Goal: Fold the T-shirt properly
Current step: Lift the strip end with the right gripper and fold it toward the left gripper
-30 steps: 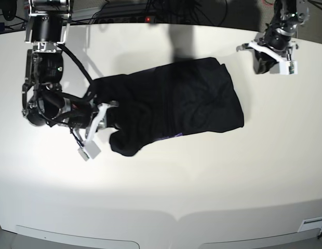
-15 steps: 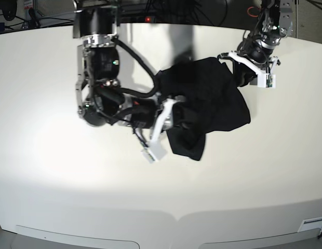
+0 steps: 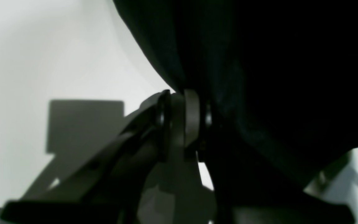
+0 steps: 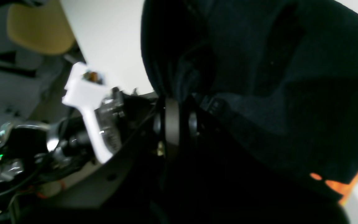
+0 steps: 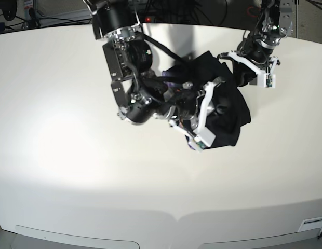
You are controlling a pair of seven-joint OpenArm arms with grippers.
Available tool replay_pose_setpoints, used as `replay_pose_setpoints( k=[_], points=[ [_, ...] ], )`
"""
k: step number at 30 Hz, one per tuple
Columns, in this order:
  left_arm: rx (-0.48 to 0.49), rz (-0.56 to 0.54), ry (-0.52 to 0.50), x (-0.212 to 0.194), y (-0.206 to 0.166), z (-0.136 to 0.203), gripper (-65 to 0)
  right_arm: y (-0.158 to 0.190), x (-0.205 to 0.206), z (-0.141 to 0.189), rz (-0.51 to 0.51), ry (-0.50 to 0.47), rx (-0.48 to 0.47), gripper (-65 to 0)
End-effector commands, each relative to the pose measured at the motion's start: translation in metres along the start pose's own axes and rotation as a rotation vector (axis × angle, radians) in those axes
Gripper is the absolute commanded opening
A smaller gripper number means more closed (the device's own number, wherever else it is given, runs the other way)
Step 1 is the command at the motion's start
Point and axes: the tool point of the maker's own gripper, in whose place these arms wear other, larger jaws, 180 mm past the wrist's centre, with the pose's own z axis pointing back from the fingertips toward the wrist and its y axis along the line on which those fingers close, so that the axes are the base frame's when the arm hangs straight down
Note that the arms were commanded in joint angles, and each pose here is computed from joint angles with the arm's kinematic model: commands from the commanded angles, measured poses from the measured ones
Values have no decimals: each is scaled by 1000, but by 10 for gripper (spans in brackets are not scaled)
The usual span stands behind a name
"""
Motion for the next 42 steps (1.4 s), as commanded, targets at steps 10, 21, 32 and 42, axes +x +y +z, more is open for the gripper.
replay_pose_setpoints(
  k=[10,21,32,42],
  points=[
    [6,-48,18,4,10,5,-573,63,30,-19,102,-98,185,-450],
    [146,-78,-137,79,64,66,-573,26,70,-7,235,-110,42,-450],
    [-140,34,-290,125,-24,79,-649,-100,83,63,171,-149,-386,-650],
    [-385,110,-183,93,-130,52,-650,-150,17,67,53,31,-436,-650]
  ],
)
